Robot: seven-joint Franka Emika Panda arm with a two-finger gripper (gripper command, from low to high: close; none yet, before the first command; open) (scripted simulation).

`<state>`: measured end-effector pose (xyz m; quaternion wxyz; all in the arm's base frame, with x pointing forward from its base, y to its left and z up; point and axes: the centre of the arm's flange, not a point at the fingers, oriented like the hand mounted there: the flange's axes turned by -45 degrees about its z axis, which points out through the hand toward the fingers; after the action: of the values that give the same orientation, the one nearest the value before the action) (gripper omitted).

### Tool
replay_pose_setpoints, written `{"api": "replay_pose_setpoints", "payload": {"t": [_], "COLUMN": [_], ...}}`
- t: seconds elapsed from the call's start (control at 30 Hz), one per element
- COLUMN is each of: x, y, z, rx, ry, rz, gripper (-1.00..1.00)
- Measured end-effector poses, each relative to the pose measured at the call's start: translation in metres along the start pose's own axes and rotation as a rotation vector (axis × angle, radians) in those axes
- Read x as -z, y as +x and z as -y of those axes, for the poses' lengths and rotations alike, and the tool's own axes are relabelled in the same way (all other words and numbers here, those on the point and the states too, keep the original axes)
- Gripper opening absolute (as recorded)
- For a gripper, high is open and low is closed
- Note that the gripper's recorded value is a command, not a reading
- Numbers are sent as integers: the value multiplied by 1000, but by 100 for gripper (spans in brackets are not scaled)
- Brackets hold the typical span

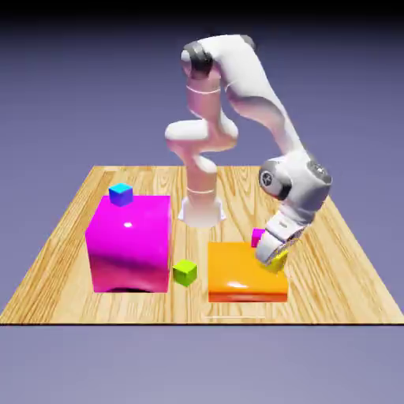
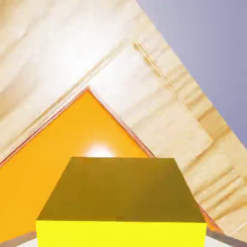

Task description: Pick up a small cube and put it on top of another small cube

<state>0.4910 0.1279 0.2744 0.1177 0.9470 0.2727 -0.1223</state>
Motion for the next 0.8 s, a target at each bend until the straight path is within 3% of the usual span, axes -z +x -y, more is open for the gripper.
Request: {"api": "replay_pose_setpoints", "payload": {"t": [0.13, 0.23, 0.4, 0.57, 0.63, 0.77, 0.8], "x": [8, 16, 21, 16, 16, -41, -46], "y": [-85, -156, -289, -425, -428, -410, -408], "z": [-120, -175, -232, -244, -243, -223, -221], "rx": [-401, -660, -1078, -1462, -1470, -1470, -1470], "ry": [77, 148, 315, 541, 546, 546, 547], "rz": [49, 70, 88, 77, 77, 77, 77], "gripper": [-100, -100, -100, -100, -100, -100, 100]}}
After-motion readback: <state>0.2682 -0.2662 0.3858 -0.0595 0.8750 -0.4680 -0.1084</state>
